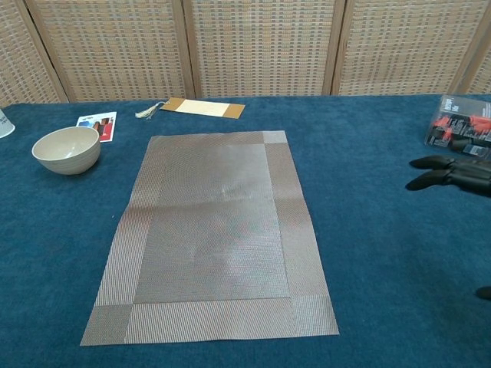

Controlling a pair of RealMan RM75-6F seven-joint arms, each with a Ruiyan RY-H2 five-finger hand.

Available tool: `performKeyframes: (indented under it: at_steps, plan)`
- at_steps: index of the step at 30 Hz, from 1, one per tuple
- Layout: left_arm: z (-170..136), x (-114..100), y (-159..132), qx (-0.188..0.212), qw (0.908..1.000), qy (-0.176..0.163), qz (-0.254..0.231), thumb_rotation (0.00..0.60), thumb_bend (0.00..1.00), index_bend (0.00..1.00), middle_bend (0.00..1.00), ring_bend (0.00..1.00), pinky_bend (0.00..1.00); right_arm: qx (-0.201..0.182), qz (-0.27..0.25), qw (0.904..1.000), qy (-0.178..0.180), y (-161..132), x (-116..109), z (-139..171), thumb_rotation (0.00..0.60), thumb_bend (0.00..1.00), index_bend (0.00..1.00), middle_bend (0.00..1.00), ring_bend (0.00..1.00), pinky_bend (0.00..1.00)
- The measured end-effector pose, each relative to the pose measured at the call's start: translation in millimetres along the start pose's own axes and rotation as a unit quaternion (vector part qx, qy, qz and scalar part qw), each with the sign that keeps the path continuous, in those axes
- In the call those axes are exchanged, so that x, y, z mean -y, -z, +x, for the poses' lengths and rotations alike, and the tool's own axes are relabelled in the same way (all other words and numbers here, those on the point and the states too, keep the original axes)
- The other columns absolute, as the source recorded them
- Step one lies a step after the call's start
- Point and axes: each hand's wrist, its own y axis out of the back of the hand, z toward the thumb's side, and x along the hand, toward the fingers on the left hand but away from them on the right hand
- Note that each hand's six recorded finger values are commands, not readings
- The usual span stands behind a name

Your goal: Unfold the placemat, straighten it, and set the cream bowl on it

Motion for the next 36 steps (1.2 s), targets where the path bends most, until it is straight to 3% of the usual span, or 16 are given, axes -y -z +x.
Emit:
performKeyframes:
  at_steps: [7,17,36]
  plan:
    - [2,2,4,-0.006,1.0000,0.004,-0.002,0.600,0.13,0.00,0.00,0.00,0.00,-0.030,-0.040,0.9985,-0.020,-38,39,-27,0.600,0.06,0.17,0.00,0.00,0.00]
    - [6,6,6,-0.011,0.9998,0.013,0.006,0.600,0.13,0.00,0.00,0.00,0.00,-0.054,-0.048,0.9970,-0.026,-73,69,-56,0.600,0.07,0.17,0.00,0.00,0.00]
    - [8,13,5,-0.010,0.9996,0.025,0.009,0.600,0.13,0.00,0.00,0.00,0.00,-0.045,-0.030,0.9969,-0.057,-74,88,-71,0.600,0.07,0.17,0.00,0.00,0.00]
